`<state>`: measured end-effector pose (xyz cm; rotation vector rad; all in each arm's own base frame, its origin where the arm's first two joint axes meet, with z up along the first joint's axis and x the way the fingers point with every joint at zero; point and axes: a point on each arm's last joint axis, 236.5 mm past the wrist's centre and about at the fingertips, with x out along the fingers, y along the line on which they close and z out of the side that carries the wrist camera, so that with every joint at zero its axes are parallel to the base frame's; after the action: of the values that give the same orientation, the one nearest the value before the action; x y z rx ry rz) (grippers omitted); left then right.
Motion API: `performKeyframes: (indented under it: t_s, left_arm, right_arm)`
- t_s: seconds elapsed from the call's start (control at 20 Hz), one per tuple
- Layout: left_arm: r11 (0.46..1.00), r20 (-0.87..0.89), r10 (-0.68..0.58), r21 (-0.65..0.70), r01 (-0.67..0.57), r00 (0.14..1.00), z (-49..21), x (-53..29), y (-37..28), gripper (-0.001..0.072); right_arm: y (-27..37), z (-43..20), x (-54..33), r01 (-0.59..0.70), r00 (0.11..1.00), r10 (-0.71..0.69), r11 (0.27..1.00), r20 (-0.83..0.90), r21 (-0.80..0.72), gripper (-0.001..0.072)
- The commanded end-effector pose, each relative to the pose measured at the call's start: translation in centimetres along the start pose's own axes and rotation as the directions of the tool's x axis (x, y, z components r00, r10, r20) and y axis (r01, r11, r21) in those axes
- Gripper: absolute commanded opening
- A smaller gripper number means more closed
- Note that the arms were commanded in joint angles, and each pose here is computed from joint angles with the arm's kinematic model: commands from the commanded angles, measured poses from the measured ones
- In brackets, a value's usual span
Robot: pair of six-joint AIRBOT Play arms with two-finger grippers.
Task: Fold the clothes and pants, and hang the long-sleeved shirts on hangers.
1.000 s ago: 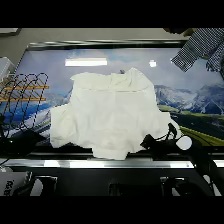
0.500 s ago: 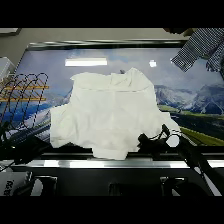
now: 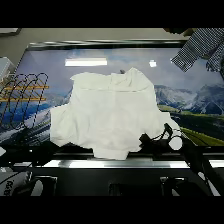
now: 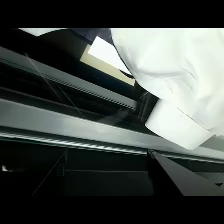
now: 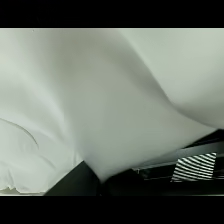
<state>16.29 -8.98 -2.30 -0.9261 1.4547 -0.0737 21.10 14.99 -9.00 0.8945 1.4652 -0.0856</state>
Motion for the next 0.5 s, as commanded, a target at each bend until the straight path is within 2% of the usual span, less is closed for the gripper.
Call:
performKeyframes:
  t_s: [0.0, 0.45]
  left_arm:
    - [1.0, 0.044, -0.009, 0.02, 0.008, 0.999, 0.7, 2.4, -0.5, 0.0579]
    - [0.999, 0.034, 0.026, 0.04, -0.028, 0.999, 1.6, 9.0, -2.5, 0.0579]
  right_arm:
    - [-0.1, -0.8, -1.0, 0.004, 1.0, -0.005, 1.0, -0.01, -0.017, 0.0026]
    - [0.7, -1.6, -2.7, -0.036, 0.999, 0.036, 0.999, 0.0, -0.04, 0.0026]
